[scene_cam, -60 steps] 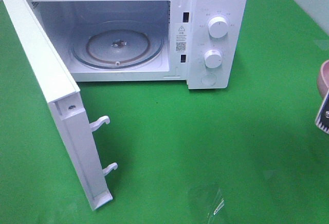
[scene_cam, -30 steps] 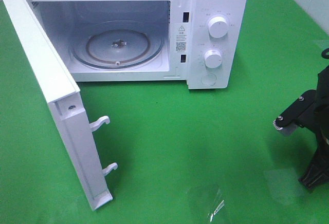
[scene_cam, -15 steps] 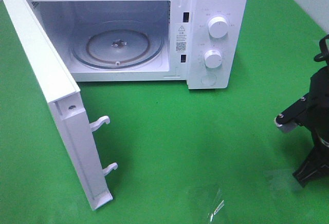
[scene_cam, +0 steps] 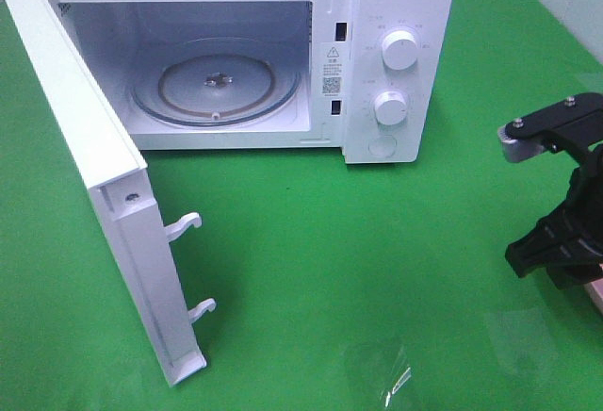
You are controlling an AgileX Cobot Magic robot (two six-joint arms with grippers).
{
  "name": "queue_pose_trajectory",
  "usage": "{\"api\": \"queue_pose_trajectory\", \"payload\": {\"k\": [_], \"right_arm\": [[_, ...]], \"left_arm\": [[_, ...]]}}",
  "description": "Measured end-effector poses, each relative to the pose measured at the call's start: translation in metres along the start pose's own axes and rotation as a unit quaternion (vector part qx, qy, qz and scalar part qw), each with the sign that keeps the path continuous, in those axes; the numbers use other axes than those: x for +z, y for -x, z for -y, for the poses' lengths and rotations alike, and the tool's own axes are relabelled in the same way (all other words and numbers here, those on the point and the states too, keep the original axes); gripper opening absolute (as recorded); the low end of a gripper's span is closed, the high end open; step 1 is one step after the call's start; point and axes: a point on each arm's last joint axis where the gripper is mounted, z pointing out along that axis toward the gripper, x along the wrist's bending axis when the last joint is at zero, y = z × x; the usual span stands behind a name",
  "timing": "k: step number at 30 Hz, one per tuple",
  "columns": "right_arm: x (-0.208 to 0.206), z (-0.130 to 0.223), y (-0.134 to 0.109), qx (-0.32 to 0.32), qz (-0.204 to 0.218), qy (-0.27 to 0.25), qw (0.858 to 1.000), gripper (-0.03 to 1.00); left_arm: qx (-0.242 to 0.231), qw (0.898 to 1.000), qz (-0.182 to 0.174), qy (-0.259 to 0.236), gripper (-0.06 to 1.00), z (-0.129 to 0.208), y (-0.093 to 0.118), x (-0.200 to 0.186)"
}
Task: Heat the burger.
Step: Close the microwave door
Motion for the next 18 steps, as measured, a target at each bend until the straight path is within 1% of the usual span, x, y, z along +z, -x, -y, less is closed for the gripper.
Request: {"api": "queue_pose_trajectory", "payload": {"k": [1, 2, 3, 4, 5, 6, 7, 8, 9, 10, 11, 15, 16, 17, 18], "right_arm": [[0.0, 0.0, 0.0, 0.0, 0.0, 0.0, 1.0, 0.52], [-0.018, 0.004, 0.0, -0.004, -0.026, 0.029, 0.999, 0.58], [-0.026, 0.006, 0.001, -0.004, -0.034, 0.043, 0.998, 0.62], [-0.026, 0.006, 0.001, -0.004, -0.034, 0.043, 0.998, 0.62], [-0.041, 0.011, 0.003, -0.007, -0.049, 0.063, 0.997, 0.7], [-0.041, 0.011, 0.003, -0.007, -0.049, 0.063, 0.997, 0.7], [-0.054, 0.018, 0.005, -0.004, -0.059, 0.075, 0.995, 0.78], [-0.054, 0.018, 0.005, -0.004, -0.059, 0.075, 0.995, 0.78], [-0.064, 0.026, 0.008, -0.001, -0.063, 0.079, 0.995, 0.82], [-0.064, 0.026, 0.008, -0.001, -0.063, 0.079, 0.995, 0.82], [-0.074, 0.035, 0.011, 0.003, -0.063, 0.081, 0.995, 0.84], [-0.087, 0.046, 0.015, 0.009, -0.063, 0.09, 0.994, 0.85], [-0.096, 0.054, 0.018, 0.015, -0.064, 0.106, 0.992, 0.84], [-0.096, 0.054, 0.018, 0.015, -0.064, 0.106, 0.992, 0.84], [-0.105, 0.063, 0.021, 0.019, -0.065, 0.126, 0.99, 0.84]], "left_arm": [[0.0, 1.0, 0.0, 0.0, 0.98, 0.0, 0.0, 0.0], [0.0, 1.0, 0.0, 0.0, 0.98, 0.0, 0.0, 0.0], [0.0, 1.0, 0.0, 0.0, 0.98, 0.0, 0.0, 0.0], [0.0, 1.0, 0.0, 0.0, 0.98, 0.0, 0.0, 0.0], [0.0, 1.0, 0.0, 0.0, 0.98, 0.0, 0.0, 0.0], [0.0, 1.0, 0.0, 0.0, 0.98, 0.0, 0.0, 0.0], [0.0, 1.0, 0.0, 0.0, 0.98, 0.0, 0.0, 0.0], [0.0, 1.0, 0.0, 0.0, 0.98, 0.0, 0.0, 0.0], [0.0, 1.0, 0.0, 0.0, 0.98, 0.0, 0.0, 0.0], [0.0, 1.0, 0.0, 0.0, 0.98, 0.0, 0.0, 0.0], [0.0, 1.0, 0.0, 0.0, 0.98, 0.0, 0.0, 0.0], [0.0, 1.0, 0.0, 0.0, 0.98, 0.0, 0.0, 0.0], [0.0, 1.0, 0.0, 0.0, 0.98, 0.0, 0.0, 0.0], [0.0, 1.0, 0.0, 0.0, 0.98, 0.0, 0.0, 0.0], [0.0, 1.0, 0.0, 0.0, 0.98, 0.0, 0.0, 0.0]]}}
